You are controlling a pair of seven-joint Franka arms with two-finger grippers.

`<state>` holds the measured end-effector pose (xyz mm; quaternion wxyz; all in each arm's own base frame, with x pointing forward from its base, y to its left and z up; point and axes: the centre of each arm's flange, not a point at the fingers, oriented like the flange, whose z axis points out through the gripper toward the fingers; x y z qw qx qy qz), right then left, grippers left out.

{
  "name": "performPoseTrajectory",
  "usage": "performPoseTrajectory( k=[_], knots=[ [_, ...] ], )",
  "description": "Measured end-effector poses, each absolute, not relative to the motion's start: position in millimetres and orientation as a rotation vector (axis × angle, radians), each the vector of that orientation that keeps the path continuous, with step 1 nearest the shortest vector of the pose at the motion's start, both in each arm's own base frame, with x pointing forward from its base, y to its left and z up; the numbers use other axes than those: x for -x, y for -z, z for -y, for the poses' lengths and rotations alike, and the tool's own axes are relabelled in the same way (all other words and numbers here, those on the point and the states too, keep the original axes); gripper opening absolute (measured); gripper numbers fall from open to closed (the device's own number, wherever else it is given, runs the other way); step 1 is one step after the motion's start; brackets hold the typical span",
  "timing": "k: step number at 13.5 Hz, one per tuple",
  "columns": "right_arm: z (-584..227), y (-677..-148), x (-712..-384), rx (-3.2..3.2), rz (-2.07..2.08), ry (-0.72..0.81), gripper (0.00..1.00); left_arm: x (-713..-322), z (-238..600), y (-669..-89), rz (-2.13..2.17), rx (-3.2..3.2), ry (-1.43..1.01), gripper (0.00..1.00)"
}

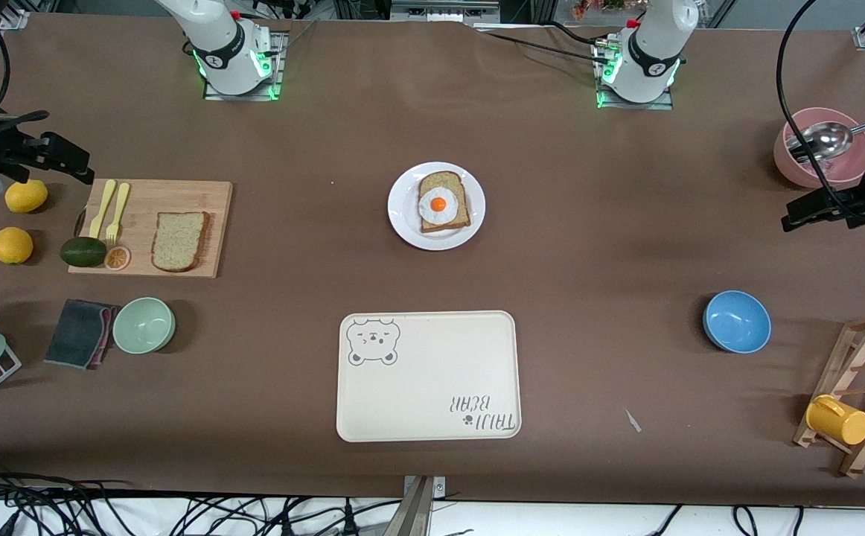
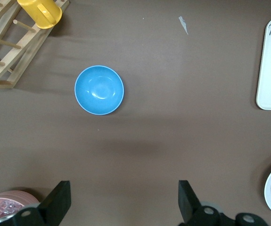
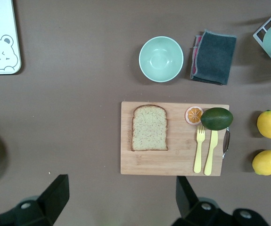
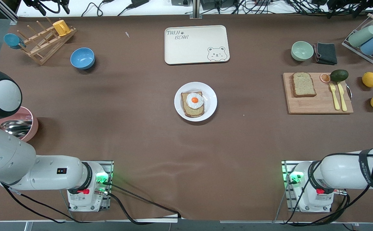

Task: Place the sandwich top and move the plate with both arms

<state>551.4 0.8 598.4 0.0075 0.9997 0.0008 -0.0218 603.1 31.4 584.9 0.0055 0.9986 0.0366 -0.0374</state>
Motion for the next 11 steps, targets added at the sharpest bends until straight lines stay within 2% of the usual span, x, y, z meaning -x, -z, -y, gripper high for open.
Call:
performPoseTrajectory(
  k=[11],
  knots=[
    [-2.5, -597.7, -552.0, -3.126, -0.007, 0.063, 1.0, -603.4, -31.4, -584.0, -0.115, -3.126, 0.12, 1.0]
  ],
)
